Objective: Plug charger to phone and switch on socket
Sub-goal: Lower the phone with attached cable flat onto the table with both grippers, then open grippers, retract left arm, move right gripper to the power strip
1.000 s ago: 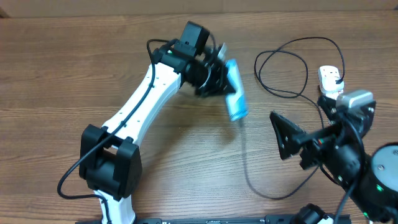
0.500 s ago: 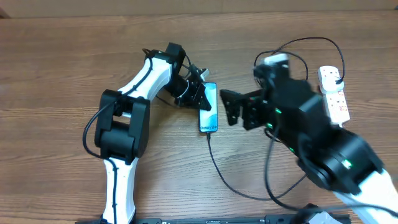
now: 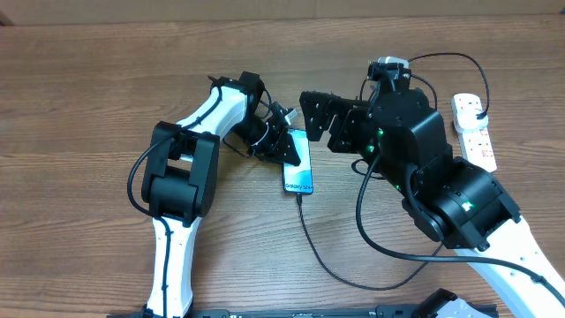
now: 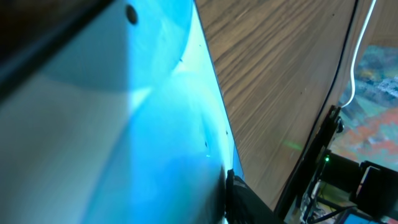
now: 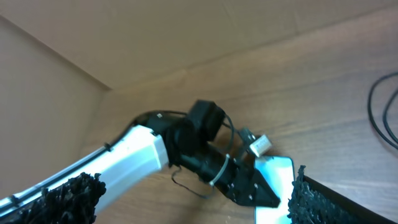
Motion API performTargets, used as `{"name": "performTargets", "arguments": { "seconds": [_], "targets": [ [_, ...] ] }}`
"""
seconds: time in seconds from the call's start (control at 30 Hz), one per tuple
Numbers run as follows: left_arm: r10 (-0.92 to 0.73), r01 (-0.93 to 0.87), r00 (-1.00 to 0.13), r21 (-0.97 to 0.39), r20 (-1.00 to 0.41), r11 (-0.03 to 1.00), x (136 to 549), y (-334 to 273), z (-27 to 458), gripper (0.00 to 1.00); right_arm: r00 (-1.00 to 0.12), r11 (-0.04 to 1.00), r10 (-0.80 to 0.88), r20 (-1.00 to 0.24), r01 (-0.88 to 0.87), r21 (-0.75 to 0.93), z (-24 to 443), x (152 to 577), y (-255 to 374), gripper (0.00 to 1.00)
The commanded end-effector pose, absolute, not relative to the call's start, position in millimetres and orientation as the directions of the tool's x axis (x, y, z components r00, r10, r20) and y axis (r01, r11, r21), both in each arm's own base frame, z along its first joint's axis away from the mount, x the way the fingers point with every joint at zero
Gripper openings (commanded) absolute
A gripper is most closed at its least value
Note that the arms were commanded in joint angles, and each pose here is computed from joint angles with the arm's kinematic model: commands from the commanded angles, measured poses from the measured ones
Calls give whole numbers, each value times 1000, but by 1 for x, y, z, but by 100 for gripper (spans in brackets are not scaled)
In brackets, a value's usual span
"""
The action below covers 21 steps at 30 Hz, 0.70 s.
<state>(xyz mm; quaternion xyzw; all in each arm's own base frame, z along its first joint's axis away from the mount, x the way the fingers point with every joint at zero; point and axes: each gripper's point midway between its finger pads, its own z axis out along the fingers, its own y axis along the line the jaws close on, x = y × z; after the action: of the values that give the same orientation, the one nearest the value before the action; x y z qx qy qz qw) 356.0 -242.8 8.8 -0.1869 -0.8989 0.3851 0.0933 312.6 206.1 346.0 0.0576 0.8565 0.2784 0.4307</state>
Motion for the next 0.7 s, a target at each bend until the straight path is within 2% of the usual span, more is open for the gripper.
{"name": "performTargets", "arguments": {
  "seconds": [0.0, 0.13, 0.3, 0.47, 0.6, 0.67],
  "targets": [
    [419, 290, -907, -669, 36, 684, 357, -233, -3, 44, -645, 837, 355, -676, -103, 538, 341, 308, 201, 100],
    [409, 289, -911, -616, 59, 732, 359, -224, -11, 57, -633, 847, 361, -685, -85, 525, 340, 310, 197, 100],
    [351, 246, -929, -519, 115, 819, 362, -208, -21, 64, -593, 854, 383, -708, -65, 517, 346, 316, 191, 100],
    [317, 214, -939, -488, 137, 846, 363, -204, -24, 71, -596, 878, 373, -711, -20, 478, 337, 315, 180, 100],
    [317, 213, -938, -486, 141, 847, 362, -203, -24, 89, -604, 914, 363, -709, 83, 398, 319, 312, 154, 100],
    [311, 211, -937, -451, 159, 867, 361, -197, -26, 98, -600, 913, 404, -691, 211, 350, 306, 311, 124, 100]
  ]
}}
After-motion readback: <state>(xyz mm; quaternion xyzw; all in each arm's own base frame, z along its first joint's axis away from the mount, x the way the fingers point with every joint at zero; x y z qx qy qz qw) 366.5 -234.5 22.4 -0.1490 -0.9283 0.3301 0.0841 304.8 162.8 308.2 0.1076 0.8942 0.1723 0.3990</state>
